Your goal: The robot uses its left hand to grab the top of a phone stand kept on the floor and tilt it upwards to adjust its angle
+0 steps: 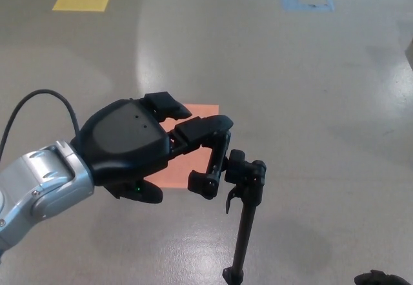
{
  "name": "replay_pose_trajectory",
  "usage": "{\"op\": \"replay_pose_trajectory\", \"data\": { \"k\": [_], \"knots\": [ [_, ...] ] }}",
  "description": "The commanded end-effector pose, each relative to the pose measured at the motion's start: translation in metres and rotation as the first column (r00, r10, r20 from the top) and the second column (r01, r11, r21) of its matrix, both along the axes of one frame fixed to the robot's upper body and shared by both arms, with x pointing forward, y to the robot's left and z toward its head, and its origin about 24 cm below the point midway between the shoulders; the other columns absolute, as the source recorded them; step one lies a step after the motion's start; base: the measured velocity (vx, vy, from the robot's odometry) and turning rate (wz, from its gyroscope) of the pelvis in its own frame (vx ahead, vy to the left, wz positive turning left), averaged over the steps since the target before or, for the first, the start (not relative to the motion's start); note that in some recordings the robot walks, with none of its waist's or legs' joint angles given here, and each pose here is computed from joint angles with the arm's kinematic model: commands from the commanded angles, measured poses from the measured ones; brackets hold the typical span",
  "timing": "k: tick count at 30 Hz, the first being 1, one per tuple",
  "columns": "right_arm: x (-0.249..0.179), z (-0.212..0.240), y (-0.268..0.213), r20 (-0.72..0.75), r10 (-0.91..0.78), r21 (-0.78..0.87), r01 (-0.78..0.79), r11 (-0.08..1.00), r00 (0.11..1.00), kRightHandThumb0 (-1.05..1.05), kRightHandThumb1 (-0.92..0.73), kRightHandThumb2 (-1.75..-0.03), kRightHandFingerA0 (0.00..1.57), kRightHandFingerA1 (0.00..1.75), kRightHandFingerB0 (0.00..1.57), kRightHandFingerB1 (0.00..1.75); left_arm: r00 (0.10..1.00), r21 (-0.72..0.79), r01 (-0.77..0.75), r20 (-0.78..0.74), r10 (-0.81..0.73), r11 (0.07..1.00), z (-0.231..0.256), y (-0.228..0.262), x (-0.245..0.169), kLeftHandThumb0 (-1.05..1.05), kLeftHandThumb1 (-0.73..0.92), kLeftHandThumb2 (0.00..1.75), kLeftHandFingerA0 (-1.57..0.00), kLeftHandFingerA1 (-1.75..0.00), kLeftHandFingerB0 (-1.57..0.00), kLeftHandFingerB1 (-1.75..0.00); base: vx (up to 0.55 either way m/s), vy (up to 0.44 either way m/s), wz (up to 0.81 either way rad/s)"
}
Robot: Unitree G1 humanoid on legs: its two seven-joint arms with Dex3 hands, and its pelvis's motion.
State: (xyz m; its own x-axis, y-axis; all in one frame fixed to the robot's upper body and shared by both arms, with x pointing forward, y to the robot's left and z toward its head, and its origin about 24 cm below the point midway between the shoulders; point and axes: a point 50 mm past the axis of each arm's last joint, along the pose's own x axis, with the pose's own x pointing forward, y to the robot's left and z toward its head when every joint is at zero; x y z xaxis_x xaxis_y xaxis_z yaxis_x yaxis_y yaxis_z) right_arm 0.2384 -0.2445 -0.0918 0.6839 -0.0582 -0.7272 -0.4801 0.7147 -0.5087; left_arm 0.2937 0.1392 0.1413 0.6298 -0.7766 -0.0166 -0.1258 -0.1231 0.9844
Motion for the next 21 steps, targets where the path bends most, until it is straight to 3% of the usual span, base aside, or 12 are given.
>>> {"op": "replay_pose_trajectory", "data": {
  "k": [1, 2, 12, 13, 15, 16, 19, 20, 21],
  "knots": [
    [-0.002, 0.001, -0.006, -0.012, 0.002, -0.016, -0.002, 1.000, 1.000, -0.45, -0.78, -0.64, 0.20, 0.33, 0.16, 0.29, 0.999, 0.020, -0.029, -0.015, 0.029, 0.999, -0.006, 0.005, 0.000, -0.59, 0.51, 0.56, -0.35, -0.34, 0.00, -0.21, 0.00, 0.000, 0.00],
    [-0.002, 0.001, -0.006, -0.012, 0.001, -0.014, -0.001, 1.000, 1.000, -0.44, -0.78, -0.64, 0.21, 0.33, 0.16, 0.29, 0.999, 0.025, -0.033, -0.018, 0.034, 0.999, -0.007, 0.005, 0.000, -0.62, 0.42, 0.75, -0.31, -0.46, 0.00, -0.12, 0.00, 0.000, 0.00],
    [0.000, 0.002, -0.006, -0.012, 0.000, -0.016, 0.000, 1.000, 1.000, -0.44, -0.77, -0.63, 0.20, 0.33, 0.16, 0.28, 0.998, 0.040, -0.049, -0.038, 0.051, 0.998, -0.012, 0.005, 0.000, -0.58, 0.40, 0.73, -0.31, -0.47, 0.00, -0.12, 0.00, 0.000, 0.00],
    [0.000, 0.002, -0.006, -0.011, -0.003, -0.014, 0.003, 1.000, 1.000, -0.26, -0.62, -1.09, 0.07, 0.51, 0.06, 0.50, 0.997, 0.037, -0.055, -0.044, 0.056, 0.998, -0.013, 0.006, 0.000, -0.59, 0.40, 0.73, -0.30, -0.45, 0.00, -0.11, 0.00, 0.000, 0.00],
    [0.000, 0.002, -0.006, -0.010, -0.003, -0.014, 0.003, 1.000, 1.000, -0.26, -0.62, -1.09, 0.07, 0.51, 0.06, 0.50, 0.997, 0.037, -0.057, -0.046, 0.059, 0.998, -0.014, 0.007, 0.000, -0.59, 0.40, 0.73, -0.30, -0.45, 0.00, -0.11, 0.00, 0.000, 0.00],
    [0.000, 0.002, -0.006, -0.010, -0.001, -0.017, 0.001, 1.000, 1.000, -0.44, -0.77, -0.63, 0.20, 0.33, 0.16, 0.29, 0.997, 0.036, -0.056, -0.046, 0.057, 0.998, -0.014, 0.007, 0.000, -0.55, 0.48, 0.55, -0.36, -0.34, 0.00, -0.22, 0.00, 0.000, 0.00],
    [0.000, 0.002, -0.006, -0.007, 0.004, -0.017, -0.004, 1.000, 1.000, -0.44, -0.78, -0.63, 0.20, 0.33, 0.16, 0.29, 0.997, 0.033, -0.057, -0.052, 0.058, 0.998, -0.018, 0.008, -0.001, -0.58, 0.45, 0.56, -0.34, -0.35, -0.02, -0.17, 0.00, 0.000, 0.00],
    [0.001, 0.003, -0.006, -0.005, 0.004, -0.016, -0.004, 1.000, 1.000, -0.26, -0.61, -1.09, 0.07, 0.51, 0.06, 0.50, 0.996, 0.032, -0.061, -0.059, 0.063, 0.998, -0.020, 0.009, -0.002, -0.55, 0.48, 0.55, -0.35, -0.33, 0.00, -0.21, 0.00, 0.000, 0.00],
    [0.001, 0.003, -0.006, -0.004, 0.003, -0.016, -0.004, 1.000, 1.000, -0.26, -0.61, -1.09, 0.07, 0.51, 0.06, 0.50, 0.996, 0.032, -0.062, -0.061, 0.064, 0.998, -0.021, 0.009, -0.002, -0.55, 0.48, 0.55, -0.35, -0.33, 0.00, -0.21, 0.00, 0.000, 0.00]
  ]
}}
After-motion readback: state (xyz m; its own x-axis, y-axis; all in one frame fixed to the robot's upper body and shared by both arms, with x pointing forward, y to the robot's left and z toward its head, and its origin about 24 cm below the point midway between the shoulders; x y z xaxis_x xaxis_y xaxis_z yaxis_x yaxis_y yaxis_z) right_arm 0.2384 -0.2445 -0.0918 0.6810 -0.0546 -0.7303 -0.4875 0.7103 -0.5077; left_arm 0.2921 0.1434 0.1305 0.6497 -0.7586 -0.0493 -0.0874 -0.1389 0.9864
